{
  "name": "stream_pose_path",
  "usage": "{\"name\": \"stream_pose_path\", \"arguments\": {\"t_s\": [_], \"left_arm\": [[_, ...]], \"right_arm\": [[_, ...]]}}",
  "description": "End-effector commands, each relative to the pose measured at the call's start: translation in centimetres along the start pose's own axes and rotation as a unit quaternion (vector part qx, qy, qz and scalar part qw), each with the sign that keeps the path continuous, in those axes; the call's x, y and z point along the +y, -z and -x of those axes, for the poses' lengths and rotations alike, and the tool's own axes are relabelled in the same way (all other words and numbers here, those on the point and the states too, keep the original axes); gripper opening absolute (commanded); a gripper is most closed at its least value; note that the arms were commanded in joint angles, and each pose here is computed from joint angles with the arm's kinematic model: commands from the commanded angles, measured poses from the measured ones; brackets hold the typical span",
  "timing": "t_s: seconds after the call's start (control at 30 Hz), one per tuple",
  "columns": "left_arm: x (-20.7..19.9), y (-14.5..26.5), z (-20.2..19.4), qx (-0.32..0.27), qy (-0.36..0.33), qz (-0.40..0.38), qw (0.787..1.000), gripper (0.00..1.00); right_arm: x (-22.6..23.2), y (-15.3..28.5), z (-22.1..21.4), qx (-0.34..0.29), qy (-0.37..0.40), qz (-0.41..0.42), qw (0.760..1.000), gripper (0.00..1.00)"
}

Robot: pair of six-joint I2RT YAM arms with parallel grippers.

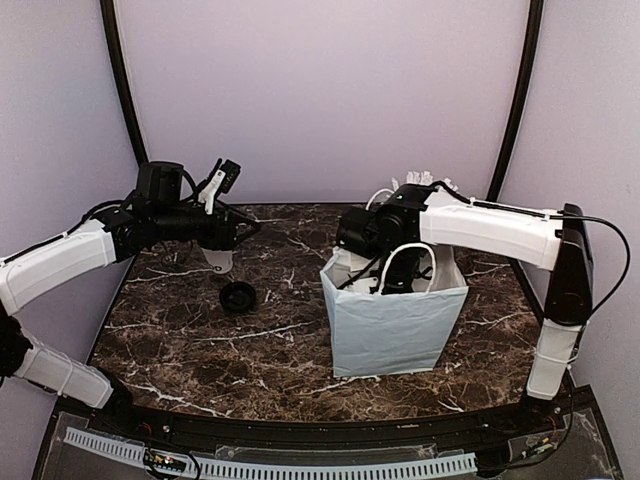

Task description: Pack the takeout coffee

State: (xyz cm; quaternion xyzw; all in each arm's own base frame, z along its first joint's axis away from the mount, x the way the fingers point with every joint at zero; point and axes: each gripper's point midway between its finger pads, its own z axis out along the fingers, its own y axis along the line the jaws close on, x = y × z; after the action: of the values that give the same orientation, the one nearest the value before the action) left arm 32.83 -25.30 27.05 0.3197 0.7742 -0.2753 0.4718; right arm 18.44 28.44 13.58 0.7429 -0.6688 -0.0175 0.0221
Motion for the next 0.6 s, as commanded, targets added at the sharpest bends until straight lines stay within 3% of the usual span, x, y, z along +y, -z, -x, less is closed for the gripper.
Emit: {"name": "stream_pose_path", "arguments": {"t_s": [0.0, 0.57], "left_arm": [[-0.6, 1.1, 0.9, -0.031, -0.015, -0.01, 0.999, 0.56], [-0.7, 0.4, 0.0, -0.024, -0.002, -0.029, 0.999, 0.56]], "right_arm": [[0.5, -1.7, 0.0, 0.008, 0.005, 0.014, 1.0, 0.3], [1.6, -9.6, -2.4, 0.047, -0.007, 0.03, 0.998, 0.29]]}}
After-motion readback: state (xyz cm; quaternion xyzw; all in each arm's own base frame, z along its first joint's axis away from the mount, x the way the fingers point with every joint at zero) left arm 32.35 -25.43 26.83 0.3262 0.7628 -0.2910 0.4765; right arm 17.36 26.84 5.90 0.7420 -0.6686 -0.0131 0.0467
